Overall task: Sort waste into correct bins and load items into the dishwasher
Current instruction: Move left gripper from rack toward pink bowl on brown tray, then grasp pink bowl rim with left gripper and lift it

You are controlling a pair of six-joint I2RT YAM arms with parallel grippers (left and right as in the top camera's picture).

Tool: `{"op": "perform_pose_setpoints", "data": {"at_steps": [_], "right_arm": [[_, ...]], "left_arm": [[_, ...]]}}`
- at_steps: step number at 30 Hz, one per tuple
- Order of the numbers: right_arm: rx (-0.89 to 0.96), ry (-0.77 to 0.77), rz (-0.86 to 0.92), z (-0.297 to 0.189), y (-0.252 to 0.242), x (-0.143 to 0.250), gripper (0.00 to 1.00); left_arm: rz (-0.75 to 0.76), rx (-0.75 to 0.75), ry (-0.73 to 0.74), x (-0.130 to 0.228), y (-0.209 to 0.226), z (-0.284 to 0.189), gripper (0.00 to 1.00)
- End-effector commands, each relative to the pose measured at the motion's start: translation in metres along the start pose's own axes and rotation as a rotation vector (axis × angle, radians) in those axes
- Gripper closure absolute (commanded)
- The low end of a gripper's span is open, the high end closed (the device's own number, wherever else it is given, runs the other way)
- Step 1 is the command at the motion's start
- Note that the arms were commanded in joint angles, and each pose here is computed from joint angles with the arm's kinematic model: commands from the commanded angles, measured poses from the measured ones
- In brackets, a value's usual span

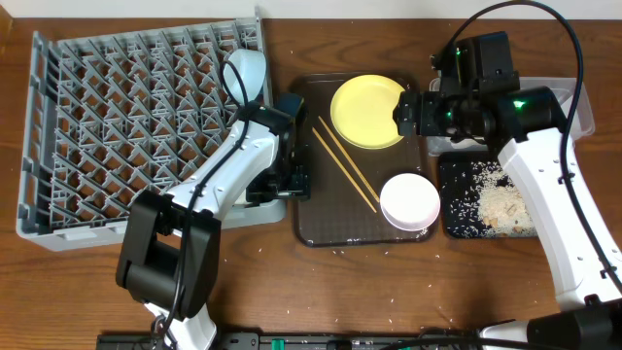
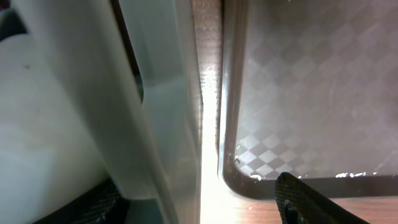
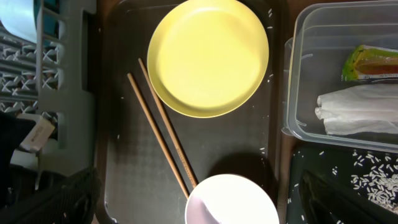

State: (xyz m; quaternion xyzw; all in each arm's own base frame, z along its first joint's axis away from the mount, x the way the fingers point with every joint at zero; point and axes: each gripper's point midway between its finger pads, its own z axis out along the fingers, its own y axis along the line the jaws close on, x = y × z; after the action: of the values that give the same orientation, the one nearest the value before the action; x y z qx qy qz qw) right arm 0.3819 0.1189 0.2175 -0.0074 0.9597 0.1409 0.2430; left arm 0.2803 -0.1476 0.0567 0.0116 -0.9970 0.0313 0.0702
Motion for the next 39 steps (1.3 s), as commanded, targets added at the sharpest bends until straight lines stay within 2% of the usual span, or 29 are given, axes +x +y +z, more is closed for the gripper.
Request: {"op": "perform_pose_setpoints", "data": {"at_steps": [1,12,18,27,31,36,39], "right_arm": [[0.005,0.004,0.008,0.001,-0.002,0.001,0.01],[0.005,0.004,0.008,0.001,-0.002,0.001,0.01],[0.005,0.004,0.008,0.001,-0.002,0.001,0.01],[0.005,0.004,0.008,0.001,-0.002,0.001,0.01],[0.005,0.004,0.008,0.001,-0.002,0.001,0.01],[0.005,0.004,0.008,0.001,-0.002,0.001,0.01],[-0.009,-0.004,0.017,0.001,0.001,-0.002,0.01]], "left_arm": [[-0.035,-0.025,0.049,0.015,-0.001,0.003,0.25],[-0.046,-0.065,0.107,0.035,-0.001,0.001,0.28],[-0.029,-0.037,0.058,0.024,-0.009,0.0,0.27],[0.05,0.044,-0.259,-0.013,-0.025,-0.086,0.2],[0.06,0.108,-0.4,-0.017,-0.03,-0.123,0.16],[0.068,0.16,-0.497,-0.014,-0.033,-0.152,0.14],[0.075,0.202,-0.562,-0.016,-0.038,-0.169,0.08]]}}
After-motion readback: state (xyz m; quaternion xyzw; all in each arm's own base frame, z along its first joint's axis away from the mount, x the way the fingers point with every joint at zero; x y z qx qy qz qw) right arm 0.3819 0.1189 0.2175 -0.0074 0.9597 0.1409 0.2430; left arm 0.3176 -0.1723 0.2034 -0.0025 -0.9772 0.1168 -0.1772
